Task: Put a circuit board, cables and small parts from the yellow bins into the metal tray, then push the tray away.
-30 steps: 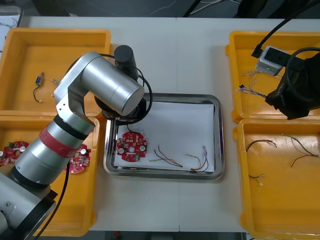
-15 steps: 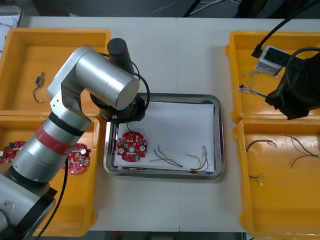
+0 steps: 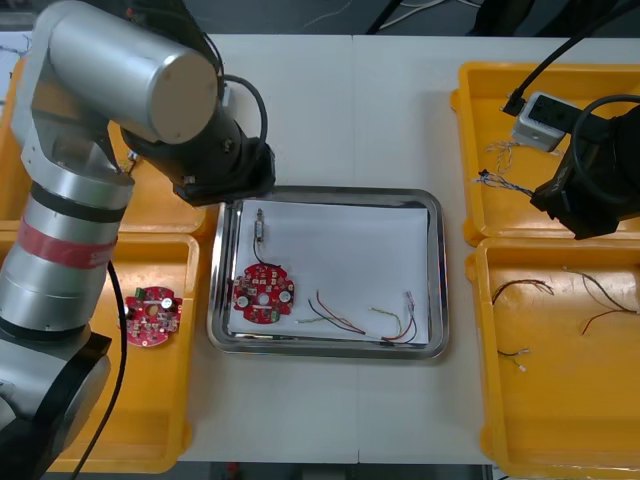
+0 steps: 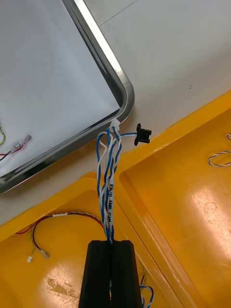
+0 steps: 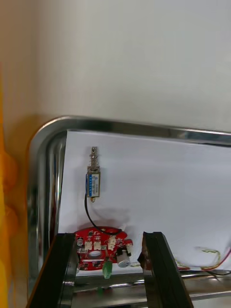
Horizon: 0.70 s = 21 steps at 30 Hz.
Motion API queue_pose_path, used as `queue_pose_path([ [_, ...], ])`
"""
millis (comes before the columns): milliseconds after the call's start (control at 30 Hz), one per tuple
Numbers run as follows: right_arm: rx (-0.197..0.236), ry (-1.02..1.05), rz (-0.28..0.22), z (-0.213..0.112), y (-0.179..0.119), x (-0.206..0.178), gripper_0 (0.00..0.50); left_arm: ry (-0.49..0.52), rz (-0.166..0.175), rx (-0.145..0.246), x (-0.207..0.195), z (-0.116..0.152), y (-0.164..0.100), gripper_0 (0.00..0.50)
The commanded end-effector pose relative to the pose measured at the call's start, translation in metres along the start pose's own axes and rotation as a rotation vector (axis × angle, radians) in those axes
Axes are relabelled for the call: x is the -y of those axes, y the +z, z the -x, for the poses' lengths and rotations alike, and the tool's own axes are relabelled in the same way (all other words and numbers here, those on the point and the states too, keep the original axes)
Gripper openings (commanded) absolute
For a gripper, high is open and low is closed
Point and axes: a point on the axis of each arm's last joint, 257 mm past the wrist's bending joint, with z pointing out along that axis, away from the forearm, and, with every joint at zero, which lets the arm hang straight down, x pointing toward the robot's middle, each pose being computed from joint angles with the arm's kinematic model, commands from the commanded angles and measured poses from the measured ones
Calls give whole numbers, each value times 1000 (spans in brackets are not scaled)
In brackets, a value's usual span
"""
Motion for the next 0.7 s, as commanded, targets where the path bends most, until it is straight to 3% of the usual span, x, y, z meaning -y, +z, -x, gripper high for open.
queue_pose_path([
  [33,24,35,-26,3,-8,4,0,56,-51,129,3,38,-49,420],
  [133,24,35,-26,3,-8,4,0,34,-69,139,-12,47,-60,447],
  [267,24,35,-26,3,-8,4,0,15,-60,149,-40,56,-70,467],
  [700,24,35,-26,3,-8,4,0,38,99,182,-162,72,-90,467],
])
